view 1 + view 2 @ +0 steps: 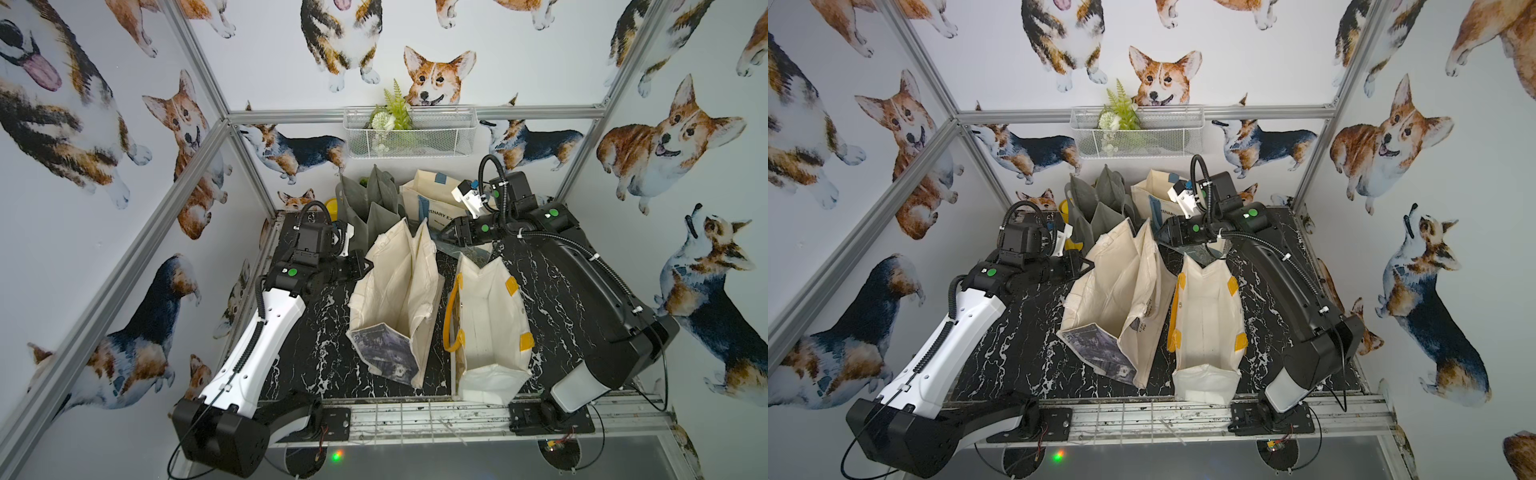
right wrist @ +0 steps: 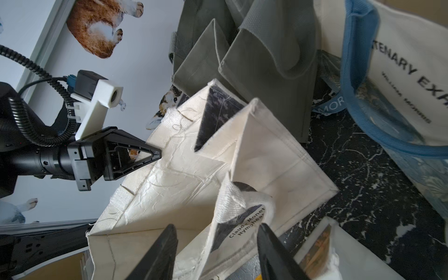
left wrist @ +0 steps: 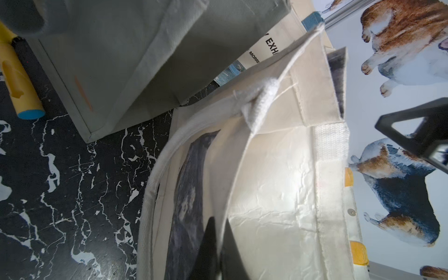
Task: Put away the canvas bag
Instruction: Press the canvas bag at the center of the board.
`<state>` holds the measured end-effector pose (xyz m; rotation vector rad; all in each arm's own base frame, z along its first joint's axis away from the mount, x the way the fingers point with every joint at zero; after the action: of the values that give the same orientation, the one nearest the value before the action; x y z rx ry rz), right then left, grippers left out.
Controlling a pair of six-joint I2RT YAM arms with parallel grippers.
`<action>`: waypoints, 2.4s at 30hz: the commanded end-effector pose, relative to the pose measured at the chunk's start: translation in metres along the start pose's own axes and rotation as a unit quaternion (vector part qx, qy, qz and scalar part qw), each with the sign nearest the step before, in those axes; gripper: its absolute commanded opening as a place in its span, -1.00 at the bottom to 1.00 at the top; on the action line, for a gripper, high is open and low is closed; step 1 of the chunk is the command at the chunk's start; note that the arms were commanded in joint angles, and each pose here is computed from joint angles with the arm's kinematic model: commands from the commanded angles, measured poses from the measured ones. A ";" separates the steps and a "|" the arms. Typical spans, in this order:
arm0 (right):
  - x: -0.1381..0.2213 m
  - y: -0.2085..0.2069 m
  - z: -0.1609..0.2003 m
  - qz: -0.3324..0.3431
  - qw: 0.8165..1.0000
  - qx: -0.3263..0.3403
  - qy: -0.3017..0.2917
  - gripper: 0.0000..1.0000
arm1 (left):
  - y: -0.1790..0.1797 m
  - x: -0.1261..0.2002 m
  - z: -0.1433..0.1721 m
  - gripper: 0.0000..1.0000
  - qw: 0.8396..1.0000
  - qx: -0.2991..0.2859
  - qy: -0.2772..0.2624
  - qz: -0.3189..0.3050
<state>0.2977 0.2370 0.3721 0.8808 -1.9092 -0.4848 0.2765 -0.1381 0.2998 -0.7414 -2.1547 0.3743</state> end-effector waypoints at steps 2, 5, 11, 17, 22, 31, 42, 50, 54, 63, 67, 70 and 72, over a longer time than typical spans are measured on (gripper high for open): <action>-0.005 -0.032 0.041 0.108 0.990 0.037 0.086 0.02 | -0.009 0.005 -0.009 -0.98 1.000 -0.014 -0.011 0.020; -0.014 -0.036 0.061 0.141 0.982 0.064 0.112 -0.01 | -0.007 0.005 -0.004 -0.98 1.000 -0.018 0.004 0.015; 0.001 -0.035 0.055 0.159 0.982 0.088 0.058 -0.10 | 0.011 0.002 0.008 -1.00 1.000 0.012 0.018 -0.002; -0.024 -0.031 0.078 0.138 0.975 0.131 0.118 -0.13 | 0.011 0.005 0.007 -1.00 1.000 0.024 0.002 0.010; -0.047 -0.010 0.079 0.102 0.973 0.186 0.088 -0.15 | 0.009 0.006 0.011 -1.00 1.000 0.026 0.006 0.017; -0.077 -0.003 0.067 0.039 0.983 0.173 0.050 -0.14 | 0.002 0.006 0.013 -1.00 0.998 0.024 0.005 0.049; -0.117 0.022 0.049 -0.072 0.987 0.142 0.017 -0.12 | -0.031 0.011 0.003 -0.19 0.985 -0.003 -0.016 0.169; -0.137 0.030 0.063 -0.070 0.987 0.143 0.035 -0.09 | -0.051 -0.003 0.011 0.08 0.980 -0.021 0.019 0.197; -0.140 0.030 0.069 -0.062 0.987 0.141 0.037 -0.08 | -0.054 -0.008 0.012 0.11 0.979 -0.024 0.026 0.199; -0.130 0.025 0.072 -0.046 0.988 0.147 0.019 -0.08 | -0.034 -0.010 0.018 -0.14 0.993 -0.044 0.061 0.090; -0.129 0.028 0.076 -0.060 0.988 0.142 0.029 -0.08 | -0.033 -0.014 0.017 -0.17 0.993 -0.043 0.070 0.082; -0.130 0.028 0.077 -0.068 0.988 0.138 0.031 -0.08 | -0.035 -0.017 0.016 -0.16 0.993 -0.049 0.069 0.084; -0.132 0.027 0.078 -0.068 0.988 0.137 0.033 -0.09 | -0.035 -0.020 0.016 -0.16 0.993 -0.051 0.069 0.083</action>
<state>0.2587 0.3469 0.2685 1.1548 -1.8894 -0.2455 0.2596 -0.1782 0.2980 -0.9963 -1.9957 0.3216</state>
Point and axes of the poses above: each gripper's point midway between its finger pads, its own x axis back along the fingers, its own y axis along the line the jaws close on, z = x × y, the point moved 5 cm from there along x, back along the fingers, and after that the axes turned 14 degrees about -x, right-handed, at the moved point
